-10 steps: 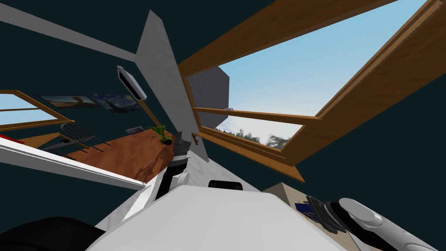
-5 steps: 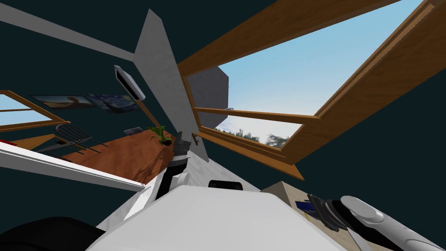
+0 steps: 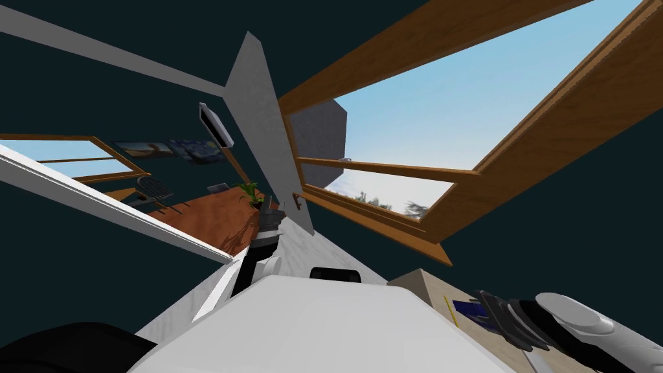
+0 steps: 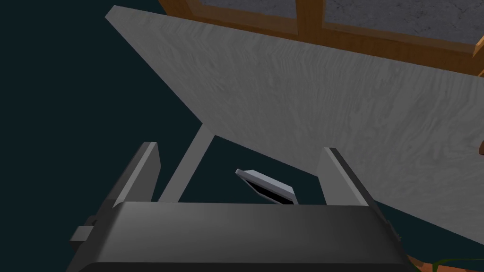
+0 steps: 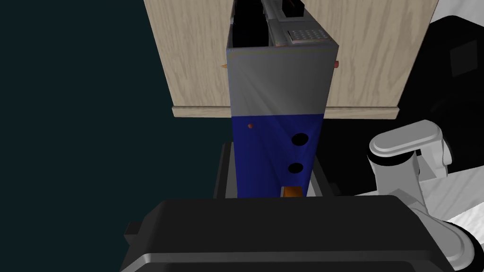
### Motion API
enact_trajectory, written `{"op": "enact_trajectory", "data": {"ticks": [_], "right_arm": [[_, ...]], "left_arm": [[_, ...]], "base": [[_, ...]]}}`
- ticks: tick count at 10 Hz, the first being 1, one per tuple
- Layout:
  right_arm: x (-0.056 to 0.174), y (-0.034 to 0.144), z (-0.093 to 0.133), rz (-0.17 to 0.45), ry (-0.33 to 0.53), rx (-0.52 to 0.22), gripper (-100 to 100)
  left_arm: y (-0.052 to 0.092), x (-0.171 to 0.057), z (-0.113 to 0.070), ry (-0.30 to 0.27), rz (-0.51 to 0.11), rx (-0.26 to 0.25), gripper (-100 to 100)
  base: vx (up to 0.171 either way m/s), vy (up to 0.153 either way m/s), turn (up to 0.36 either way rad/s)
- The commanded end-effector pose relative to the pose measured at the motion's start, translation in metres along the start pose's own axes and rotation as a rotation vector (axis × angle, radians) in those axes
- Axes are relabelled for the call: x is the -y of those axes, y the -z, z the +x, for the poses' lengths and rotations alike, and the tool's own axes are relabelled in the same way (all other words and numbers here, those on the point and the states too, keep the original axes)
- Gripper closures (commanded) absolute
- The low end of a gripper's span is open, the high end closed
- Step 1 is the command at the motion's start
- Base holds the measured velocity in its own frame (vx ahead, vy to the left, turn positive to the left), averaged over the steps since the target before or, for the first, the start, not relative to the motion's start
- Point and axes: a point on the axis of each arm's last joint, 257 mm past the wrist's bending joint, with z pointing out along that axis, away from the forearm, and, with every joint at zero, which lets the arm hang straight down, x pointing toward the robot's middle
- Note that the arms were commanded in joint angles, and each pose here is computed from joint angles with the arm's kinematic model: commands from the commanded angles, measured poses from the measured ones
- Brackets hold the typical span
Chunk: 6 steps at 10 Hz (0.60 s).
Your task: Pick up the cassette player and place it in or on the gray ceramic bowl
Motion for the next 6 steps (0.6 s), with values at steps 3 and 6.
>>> {"op": "enact_trajectory", "data": {"ticks": [3,6], "right_arm": [[0.016,0.046,0.028,0.015,-0.076,-0.007,100],[0.02,0.058,0.034,0.02,-0.097,-0.006,100]], "left_arm": [[0.0,0.0,0.0,0.0,0.0,0.0,0],[0.0,0.0,0.0,0.0,0.0,0.0,0]], "base": [[-0.213,-0.027,0.204],[-0.082,-0.002,0.036]]}}
